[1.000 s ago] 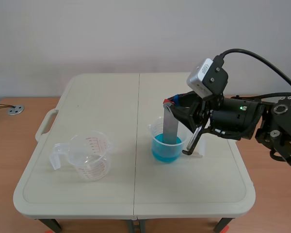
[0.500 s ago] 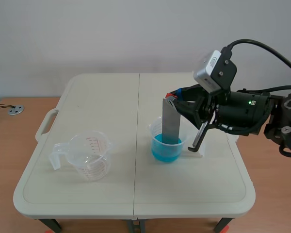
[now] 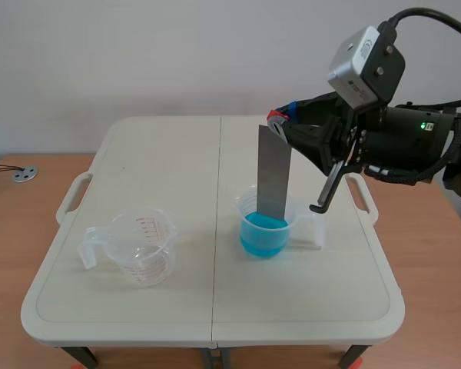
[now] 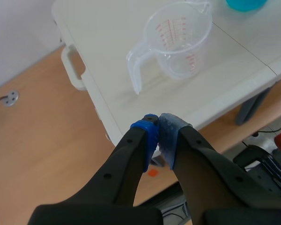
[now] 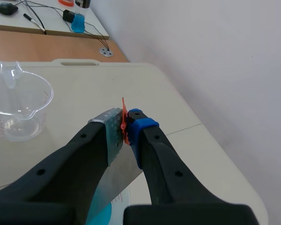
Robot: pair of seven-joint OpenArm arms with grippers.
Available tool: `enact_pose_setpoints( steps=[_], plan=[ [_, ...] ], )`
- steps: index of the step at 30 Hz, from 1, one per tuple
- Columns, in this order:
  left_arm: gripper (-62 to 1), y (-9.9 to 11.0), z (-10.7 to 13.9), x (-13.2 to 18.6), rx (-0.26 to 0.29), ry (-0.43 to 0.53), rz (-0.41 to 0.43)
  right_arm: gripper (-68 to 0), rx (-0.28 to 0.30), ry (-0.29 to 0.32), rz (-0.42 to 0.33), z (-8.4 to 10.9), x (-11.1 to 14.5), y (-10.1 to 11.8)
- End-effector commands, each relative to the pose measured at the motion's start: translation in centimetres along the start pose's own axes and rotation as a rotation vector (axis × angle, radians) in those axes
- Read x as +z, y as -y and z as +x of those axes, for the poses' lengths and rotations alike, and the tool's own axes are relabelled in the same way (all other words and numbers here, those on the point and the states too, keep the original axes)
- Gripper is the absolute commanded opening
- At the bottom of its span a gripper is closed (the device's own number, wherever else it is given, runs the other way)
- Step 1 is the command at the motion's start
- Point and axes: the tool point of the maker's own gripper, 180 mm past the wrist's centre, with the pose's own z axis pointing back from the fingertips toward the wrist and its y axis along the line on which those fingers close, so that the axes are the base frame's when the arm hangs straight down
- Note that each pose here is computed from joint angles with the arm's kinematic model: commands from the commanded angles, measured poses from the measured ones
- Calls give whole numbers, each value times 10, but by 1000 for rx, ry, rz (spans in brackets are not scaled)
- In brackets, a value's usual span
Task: Hold the metal plate by the orange handle, dip it into the blue solution, take it out and point at it, then put the plate back in the beaker on the left.
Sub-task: 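Raise the plate and point at it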
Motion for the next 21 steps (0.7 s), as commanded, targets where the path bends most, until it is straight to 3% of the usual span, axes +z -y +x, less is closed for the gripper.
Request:
enact_pose_setpoints(
  steps=[1, 8, 21],
  plan=[
    [-580, -4, 13, -5, -10, 48, 5, -662, 23, 37, -1, 15, 1, 6],
    [-580, -14, 22, -19, -34, 67, 21, -662, 42, 77, -1, 37, 4, 11],
    [-580, -16, 46, -59, -65, 113, 6, -662, 70, 131, -26, 74, 9, 22]
  ],
)
